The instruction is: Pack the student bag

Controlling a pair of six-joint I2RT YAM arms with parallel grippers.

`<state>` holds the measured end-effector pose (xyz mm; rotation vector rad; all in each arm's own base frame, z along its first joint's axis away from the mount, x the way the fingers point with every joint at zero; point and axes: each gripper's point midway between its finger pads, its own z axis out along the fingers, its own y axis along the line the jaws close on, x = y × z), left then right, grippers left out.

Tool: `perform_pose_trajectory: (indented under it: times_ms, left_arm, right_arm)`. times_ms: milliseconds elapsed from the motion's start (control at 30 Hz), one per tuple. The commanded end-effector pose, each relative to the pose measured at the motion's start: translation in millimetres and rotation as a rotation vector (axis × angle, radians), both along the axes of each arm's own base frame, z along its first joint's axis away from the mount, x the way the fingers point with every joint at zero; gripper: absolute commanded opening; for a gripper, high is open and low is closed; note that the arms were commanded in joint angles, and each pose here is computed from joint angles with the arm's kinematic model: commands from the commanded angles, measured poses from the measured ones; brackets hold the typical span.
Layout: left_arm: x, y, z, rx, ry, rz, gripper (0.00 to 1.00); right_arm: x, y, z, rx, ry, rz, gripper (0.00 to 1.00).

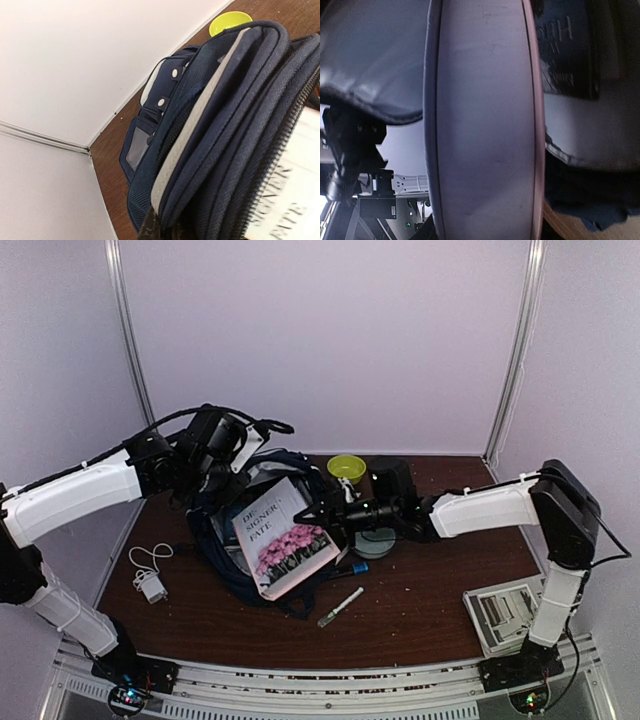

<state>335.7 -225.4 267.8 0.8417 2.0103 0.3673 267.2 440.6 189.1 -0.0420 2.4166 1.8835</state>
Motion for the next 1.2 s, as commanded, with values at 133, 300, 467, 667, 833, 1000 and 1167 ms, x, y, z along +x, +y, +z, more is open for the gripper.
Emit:
perform_pose_trajectory:
  times_ms: [133, 300, 467, 667, 833, 1000, 1167]
  left_arm:
    - [-7.3, -9.7, 119.0, -0.353, -0.278, -0.068, 0.0]
    - [-13.9, -9.0, 125.5, -0.367, -0.278, -0.097, 0.0]
    - [-13.8, -1.9, 112.2, -0.336, -0.269, -0.068, 0.0]
    - [-6.1, -1.7, 81.5, -0.299, -0.221, -0.029, 0.0]
    - [0.3, -0.3, 69.3, -0.285, -0.203, 0.008, 0.0]
    - [1.0, -1.8, 66.9, -0.286, -0.195, 0.007, 0.0]
    - [-0.8, -2.5, 70.3, -0.306, -0.196, 0.001, 0.0]
  right_arm:
    - [100.0, 82.3, 29.4, 0.094, -0.055, -0.164, 0.26]
    - [146.8, 87.1, -9.1, -0.035, -0.063, -0.301, 0.37]
    - [171.9, 62.9, -34.3, -0.215, -0.154, -0.335, 0.63]
    - [151.6, 30.5, -5.1, -0.384, -0.356, -0.227, 1.0]
    - [119.5, -9.6, 30.9, -0.475, -0.496, -0.206, 1.0]
    - [79.7, -51.3, 15.9, -0.614, -0.548, -0.154, 1.0]
    - [25.8, -49.1, -16.6, -0.628, -0.532, -0.048, 1.0]
